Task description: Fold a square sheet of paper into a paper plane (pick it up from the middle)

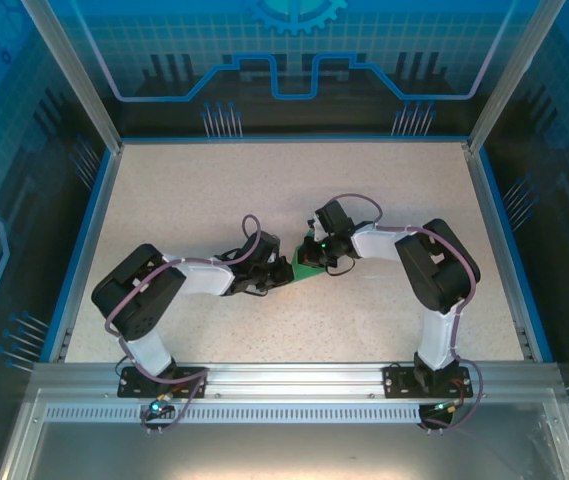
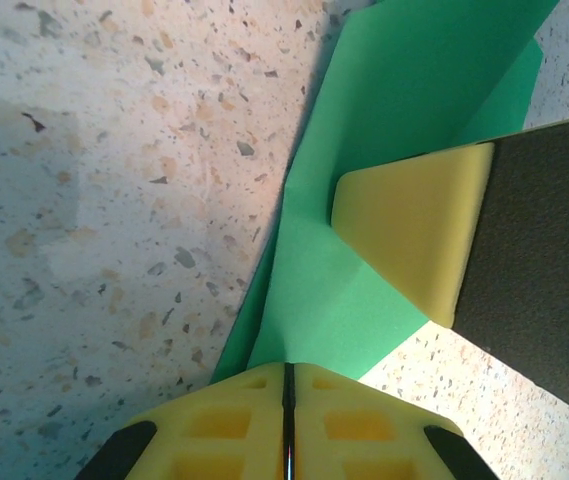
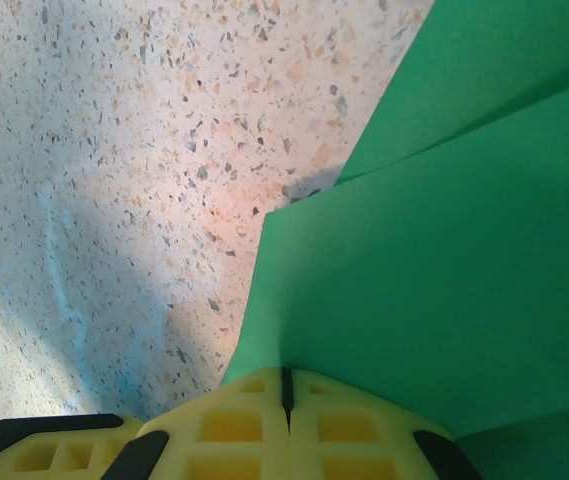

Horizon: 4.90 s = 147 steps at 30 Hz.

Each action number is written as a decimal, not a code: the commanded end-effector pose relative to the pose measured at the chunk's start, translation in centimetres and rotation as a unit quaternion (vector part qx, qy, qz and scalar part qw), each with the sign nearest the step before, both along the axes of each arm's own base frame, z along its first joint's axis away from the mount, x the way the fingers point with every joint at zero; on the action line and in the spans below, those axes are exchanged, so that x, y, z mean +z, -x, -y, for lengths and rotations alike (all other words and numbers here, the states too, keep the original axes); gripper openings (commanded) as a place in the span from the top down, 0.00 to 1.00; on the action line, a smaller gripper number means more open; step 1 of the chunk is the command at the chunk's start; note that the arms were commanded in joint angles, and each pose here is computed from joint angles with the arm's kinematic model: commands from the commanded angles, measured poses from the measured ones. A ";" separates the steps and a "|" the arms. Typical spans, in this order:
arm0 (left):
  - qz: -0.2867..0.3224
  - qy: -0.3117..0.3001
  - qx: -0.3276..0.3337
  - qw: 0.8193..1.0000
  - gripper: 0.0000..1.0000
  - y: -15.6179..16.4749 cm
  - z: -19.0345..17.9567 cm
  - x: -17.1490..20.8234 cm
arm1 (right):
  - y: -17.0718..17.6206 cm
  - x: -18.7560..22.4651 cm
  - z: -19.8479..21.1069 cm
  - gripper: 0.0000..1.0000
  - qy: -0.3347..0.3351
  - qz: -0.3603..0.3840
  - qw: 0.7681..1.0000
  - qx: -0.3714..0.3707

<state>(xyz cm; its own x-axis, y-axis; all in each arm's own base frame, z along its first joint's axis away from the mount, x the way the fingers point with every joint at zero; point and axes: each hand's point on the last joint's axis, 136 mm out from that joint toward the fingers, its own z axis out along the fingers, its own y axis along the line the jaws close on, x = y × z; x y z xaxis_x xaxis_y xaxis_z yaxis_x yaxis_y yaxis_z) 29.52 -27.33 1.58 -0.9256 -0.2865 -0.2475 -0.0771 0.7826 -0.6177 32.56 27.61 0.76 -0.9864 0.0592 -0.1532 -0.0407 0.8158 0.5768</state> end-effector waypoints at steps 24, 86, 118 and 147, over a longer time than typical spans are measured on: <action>0.003 0.040 -0.015 0.999 0.83 0.0 1.1 2.3 | 3.5 -7.1 5.2 0.97 0.130 -0.090 0.987 -0.037; -0.029 0.002 0.029 0.999 0.93 0.7 -1.3 -2.0 | 2.2 -1.2 -0.5 0.96 -0.009 -0.021 0.999 0.049; -0.056 -0.043 0.029 0.997 0.96 1.9 -2.8 -3.6 | -5.2 4.7 9.0 0.95 0.037 0.100 0.991 -0.081; -0.061 -0.049 0.026 0.997 0.96 2.2 -3.0 -3.9 | -8.5 -0.3 11.7 0.95 0.021 0.046 0.991 -0.121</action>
